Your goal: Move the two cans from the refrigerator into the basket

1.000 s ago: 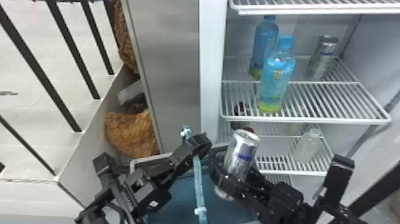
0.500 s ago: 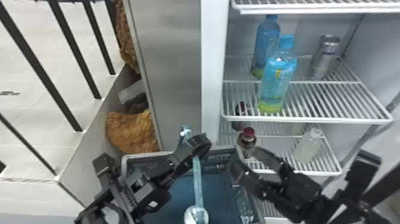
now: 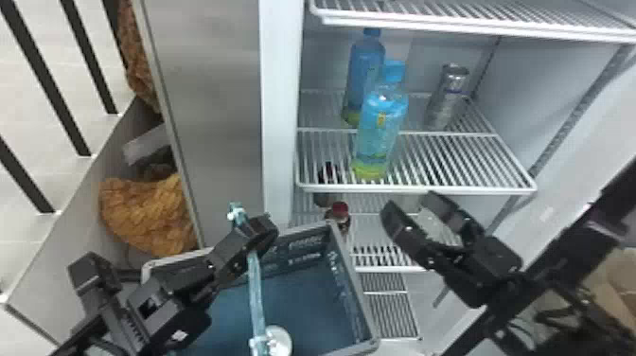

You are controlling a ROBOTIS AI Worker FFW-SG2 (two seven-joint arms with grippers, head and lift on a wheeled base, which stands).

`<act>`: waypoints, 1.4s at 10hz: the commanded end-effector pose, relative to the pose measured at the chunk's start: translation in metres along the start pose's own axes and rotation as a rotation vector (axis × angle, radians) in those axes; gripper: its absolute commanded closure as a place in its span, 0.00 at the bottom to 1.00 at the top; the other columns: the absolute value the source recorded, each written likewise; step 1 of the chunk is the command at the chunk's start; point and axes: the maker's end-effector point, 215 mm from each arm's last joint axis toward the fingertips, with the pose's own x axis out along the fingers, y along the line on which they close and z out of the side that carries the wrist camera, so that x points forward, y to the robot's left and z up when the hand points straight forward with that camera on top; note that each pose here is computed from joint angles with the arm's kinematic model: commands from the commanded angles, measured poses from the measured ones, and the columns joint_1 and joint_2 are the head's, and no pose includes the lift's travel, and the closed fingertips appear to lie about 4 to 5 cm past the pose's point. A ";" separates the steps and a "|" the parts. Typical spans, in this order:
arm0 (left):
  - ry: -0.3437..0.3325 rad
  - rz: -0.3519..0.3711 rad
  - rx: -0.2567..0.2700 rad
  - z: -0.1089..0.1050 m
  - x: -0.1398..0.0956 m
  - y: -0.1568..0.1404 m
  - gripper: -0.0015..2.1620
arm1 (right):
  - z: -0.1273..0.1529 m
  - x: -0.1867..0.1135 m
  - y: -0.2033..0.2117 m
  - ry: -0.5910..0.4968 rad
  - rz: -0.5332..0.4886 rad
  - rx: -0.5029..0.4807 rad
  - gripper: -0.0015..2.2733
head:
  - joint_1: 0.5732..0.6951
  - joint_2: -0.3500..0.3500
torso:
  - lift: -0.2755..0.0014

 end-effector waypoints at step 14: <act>0.002 0.004 -0.007 -0.001 0.002 0.003 0.56 | 0.092 -0.055 -0.124 -0.132 -0.397 -0.284 0.04 | 1.00 0.02 | 0.87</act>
